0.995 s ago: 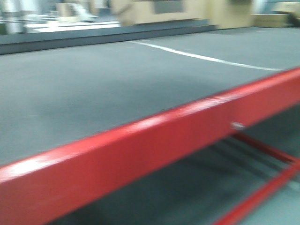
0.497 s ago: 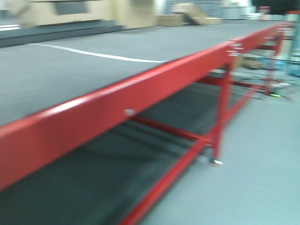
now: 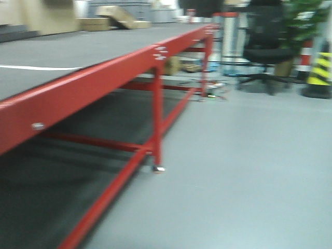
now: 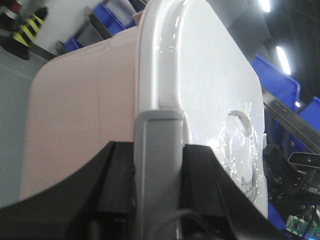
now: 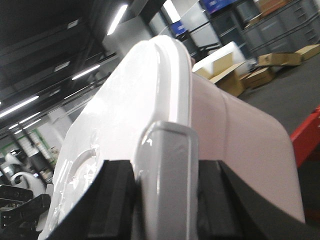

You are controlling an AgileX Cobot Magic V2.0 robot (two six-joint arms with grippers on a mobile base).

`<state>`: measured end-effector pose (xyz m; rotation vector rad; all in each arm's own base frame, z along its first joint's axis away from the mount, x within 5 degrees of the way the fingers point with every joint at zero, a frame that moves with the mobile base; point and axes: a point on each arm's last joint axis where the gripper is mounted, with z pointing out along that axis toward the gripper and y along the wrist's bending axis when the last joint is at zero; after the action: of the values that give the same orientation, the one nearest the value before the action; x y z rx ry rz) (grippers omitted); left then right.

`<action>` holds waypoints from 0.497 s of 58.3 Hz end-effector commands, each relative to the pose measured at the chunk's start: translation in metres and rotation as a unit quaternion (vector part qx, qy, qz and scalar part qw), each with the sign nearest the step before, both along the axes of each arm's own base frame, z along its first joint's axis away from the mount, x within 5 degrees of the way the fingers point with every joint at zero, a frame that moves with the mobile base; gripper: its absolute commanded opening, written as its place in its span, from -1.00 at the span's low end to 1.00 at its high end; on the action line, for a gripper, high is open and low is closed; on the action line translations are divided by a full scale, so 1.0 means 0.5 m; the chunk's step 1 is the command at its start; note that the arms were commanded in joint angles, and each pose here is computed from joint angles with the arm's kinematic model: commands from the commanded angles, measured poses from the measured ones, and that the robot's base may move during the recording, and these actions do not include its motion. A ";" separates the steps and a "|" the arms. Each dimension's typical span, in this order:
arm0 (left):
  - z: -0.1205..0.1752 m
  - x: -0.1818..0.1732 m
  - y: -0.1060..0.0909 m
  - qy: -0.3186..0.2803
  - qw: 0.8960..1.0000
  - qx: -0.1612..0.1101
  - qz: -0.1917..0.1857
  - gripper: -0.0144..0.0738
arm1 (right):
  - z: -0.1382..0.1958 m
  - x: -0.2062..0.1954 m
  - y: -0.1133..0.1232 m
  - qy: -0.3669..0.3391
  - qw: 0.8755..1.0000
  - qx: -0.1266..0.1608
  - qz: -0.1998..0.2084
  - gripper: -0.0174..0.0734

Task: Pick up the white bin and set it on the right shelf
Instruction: 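Hold the bin with both grippers while driving away from the table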

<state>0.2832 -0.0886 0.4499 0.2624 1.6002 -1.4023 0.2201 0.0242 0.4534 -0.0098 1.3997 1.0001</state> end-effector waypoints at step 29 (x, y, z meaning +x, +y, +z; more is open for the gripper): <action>0.055 -0.108 -0.045 -0.081 0.978 -0.010 -0.193 -0.94 | 0.049 -0.055 0.043 -0.076 0.990 0.011 0.121 -0.48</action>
<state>0.2832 -0.0886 0.4499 0.2624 1.6002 -1.4023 0.2202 0.0239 0.4540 -0.0072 1.3982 0.9965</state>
